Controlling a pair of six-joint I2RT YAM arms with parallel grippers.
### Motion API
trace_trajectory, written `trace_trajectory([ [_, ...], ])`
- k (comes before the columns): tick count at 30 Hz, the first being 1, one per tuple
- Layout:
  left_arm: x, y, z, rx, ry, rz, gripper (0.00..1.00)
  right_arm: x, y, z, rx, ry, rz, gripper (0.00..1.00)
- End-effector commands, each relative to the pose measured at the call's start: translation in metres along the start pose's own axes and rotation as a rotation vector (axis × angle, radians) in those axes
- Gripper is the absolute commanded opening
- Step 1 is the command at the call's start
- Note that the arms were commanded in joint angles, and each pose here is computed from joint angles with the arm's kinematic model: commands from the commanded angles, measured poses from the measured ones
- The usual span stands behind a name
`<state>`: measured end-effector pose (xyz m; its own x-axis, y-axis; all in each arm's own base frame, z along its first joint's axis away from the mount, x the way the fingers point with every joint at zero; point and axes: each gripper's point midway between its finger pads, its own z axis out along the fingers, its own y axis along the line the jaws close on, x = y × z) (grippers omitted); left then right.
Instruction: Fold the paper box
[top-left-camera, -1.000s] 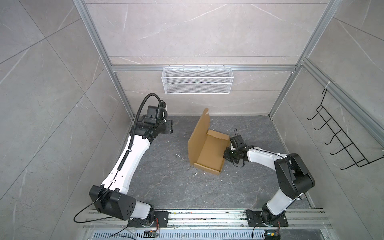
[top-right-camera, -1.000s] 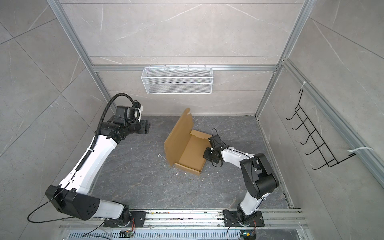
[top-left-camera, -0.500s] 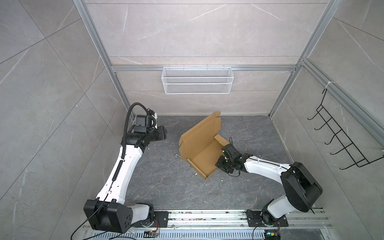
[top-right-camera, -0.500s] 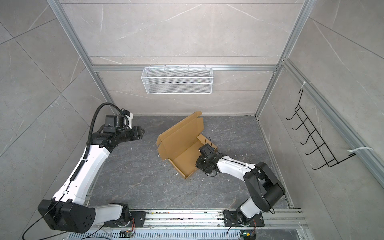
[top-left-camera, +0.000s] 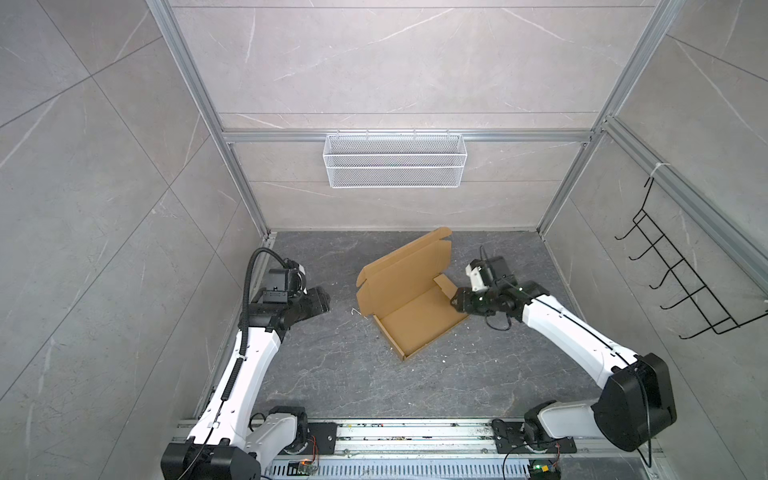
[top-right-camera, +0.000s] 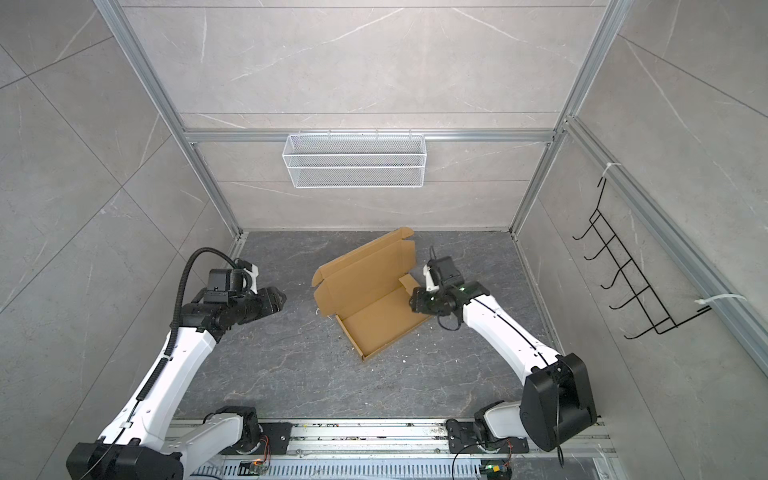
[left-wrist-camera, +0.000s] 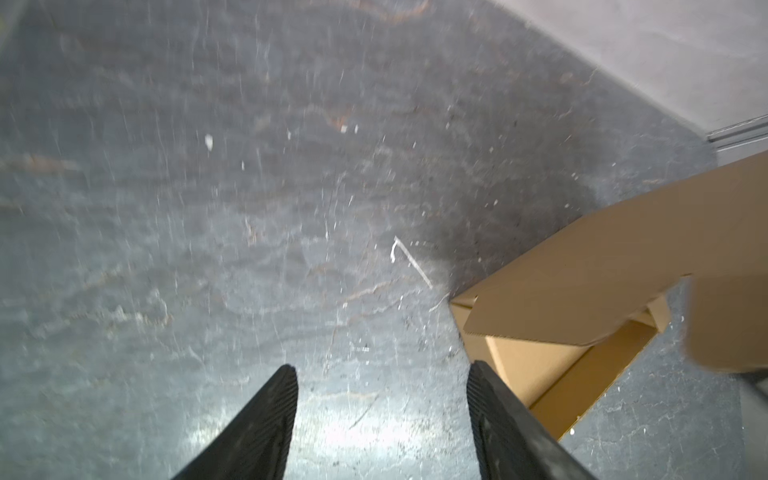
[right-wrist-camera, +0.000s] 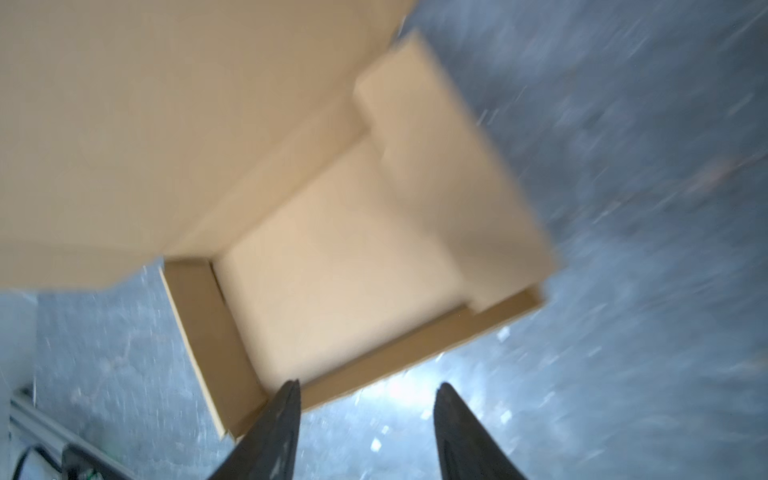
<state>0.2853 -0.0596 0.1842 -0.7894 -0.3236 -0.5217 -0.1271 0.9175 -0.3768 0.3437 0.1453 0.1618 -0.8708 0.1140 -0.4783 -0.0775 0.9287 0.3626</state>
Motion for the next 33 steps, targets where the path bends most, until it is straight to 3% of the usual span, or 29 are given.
trace_trajectory([
  [1, 0.015, -0.009, -0.002, 0.043, 0.004, -0.056, 0.68, -0.026, -0.005, 0.013, -0.024, -0.005, -0.087, 0.57],
  [6, 0.049, -0.019, 0.012, 0.047, 0.052, -0.043, 0.70, -0.062, -0.020, 0.046, -0.074, -0.020, -0.031, 0.59],
  [10, 0.074, -0.032, 0.024, 0.059, 0.082, -0.008, 0.70, -0.068, -0.027, 0.070, -0.119, 0.009, -0.019, 0.60],
  [21, 0.107, -0.064, 0.047, 0.127, 0.143, 0.020, 0.70, -0.045, -0.036, 0.115, -0.159, 0.126, 0.001, 0.57],
  [33, 0.121, -0.078, 0.069, 0.162, 0.156, 0.006, 0.70, -0.007, -0.046, 0.121, -0.122, 0.173, 0.005, 0.43],
])
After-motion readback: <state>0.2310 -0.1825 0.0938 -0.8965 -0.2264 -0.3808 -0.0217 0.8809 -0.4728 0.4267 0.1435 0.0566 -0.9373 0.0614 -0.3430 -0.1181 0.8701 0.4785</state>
